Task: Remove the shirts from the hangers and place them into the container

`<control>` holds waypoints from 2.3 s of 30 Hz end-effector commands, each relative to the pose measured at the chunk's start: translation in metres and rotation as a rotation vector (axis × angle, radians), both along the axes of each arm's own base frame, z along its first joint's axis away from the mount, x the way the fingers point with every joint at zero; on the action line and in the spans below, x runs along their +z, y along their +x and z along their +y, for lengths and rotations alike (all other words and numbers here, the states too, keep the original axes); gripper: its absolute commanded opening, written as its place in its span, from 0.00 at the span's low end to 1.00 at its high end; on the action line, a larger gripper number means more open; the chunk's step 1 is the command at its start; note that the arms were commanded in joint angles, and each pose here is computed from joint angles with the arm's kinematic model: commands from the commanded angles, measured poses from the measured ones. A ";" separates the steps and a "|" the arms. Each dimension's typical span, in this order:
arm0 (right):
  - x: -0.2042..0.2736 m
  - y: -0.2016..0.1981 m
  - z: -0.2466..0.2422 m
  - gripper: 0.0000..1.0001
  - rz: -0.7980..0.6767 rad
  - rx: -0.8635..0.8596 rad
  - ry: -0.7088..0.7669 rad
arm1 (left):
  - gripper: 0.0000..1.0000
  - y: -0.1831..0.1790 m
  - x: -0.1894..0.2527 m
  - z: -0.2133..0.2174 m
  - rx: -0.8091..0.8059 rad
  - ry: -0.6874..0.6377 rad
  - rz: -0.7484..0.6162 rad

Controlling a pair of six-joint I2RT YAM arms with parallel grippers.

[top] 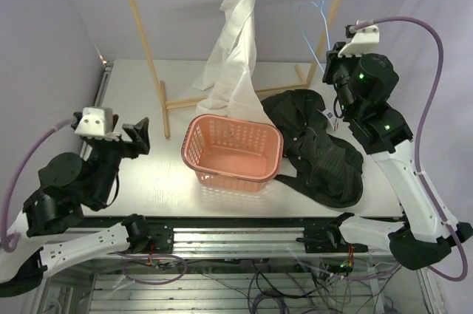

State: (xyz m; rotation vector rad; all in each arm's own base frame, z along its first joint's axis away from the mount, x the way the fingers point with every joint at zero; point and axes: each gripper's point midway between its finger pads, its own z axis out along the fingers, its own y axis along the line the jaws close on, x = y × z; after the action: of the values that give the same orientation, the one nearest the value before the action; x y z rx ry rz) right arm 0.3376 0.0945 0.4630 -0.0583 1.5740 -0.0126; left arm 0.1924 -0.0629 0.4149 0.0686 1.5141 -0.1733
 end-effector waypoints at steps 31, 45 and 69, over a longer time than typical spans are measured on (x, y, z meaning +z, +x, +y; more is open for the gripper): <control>0.053 0.108 -0.021 0.00 -0.159 -0.030 0.015 | 0.67 -0.010 -0.088 0.038 0.101 0.001 0.040; 0.008 0.078 -0.024 0.66 -0.020 0.002 0.091 | 0.64 -0.015 -0.089 0.065 0.193 -0.067 0.031; -0.320 -0.027 -0.021 1.00 0.780 -0.101 0.284 | 0.58 -0.015 -0.091 0.063 0.191 -0.056 0.035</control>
State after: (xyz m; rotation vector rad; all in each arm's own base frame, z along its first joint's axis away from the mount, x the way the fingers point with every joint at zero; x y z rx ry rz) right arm 0.2977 0.0672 0.1547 0.1938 2.3248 0.1313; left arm 0.1789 -0.0048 0.3209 -0.0819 1.5568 -0.0459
